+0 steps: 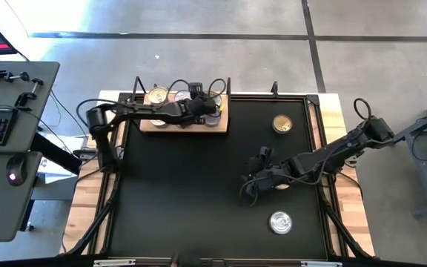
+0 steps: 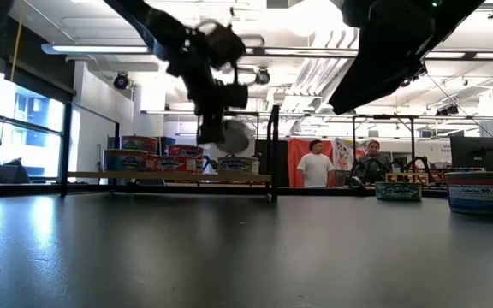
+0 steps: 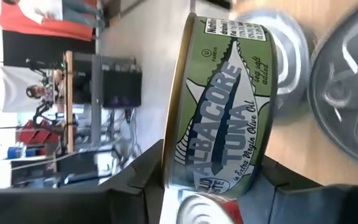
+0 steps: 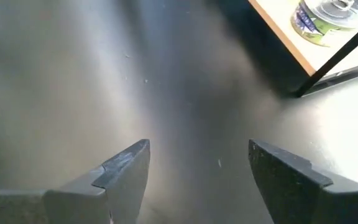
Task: Stack canned seafood by type on shelf
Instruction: Stack the green tuna can on top of the green tuna can on the shelf
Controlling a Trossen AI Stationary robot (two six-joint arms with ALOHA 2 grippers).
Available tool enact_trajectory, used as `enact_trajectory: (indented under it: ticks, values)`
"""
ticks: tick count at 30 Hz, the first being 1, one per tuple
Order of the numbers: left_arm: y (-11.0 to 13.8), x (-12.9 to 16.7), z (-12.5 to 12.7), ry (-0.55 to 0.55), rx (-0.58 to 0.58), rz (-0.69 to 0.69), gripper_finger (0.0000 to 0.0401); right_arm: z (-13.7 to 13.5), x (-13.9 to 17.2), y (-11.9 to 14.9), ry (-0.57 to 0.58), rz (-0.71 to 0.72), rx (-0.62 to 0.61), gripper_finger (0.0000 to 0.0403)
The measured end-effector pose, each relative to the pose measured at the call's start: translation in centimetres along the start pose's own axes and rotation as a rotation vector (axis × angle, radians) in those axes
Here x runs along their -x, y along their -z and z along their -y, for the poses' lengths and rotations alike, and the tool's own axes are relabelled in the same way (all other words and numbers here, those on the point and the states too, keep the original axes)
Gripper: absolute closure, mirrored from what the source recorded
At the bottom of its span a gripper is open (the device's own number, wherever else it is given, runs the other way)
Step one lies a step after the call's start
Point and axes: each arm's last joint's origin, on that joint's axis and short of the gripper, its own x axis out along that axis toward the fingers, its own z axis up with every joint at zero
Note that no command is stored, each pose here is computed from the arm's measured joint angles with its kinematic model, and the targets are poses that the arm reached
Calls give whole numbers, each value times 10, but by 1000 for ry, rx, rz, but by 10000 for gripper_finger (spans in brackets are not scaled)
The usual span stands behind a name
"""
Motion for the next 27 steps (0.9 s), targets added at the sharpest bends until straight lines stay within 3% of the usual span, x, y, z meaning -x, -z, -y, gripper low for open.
enact_trajectory:
  ticks: [8, 13, 18, 27]
  values:
    - [-5, -11, 15, 4, -60, -23, 244, 6, -4, -2, 22, -5, -13, 139]
    - [-8, -8, 12, 15, -33, 29, 235, 6, -4, -2, 21, -3, -15, 139]
    - [-10, -8, 13, 74, -31, 84, 202, 6, -4, -3, 20, -1, -19, 139]
    - [-3, -16, 7, 71, 15, 59, 143, 6, -4, -3, 20, -1, -20, 139]
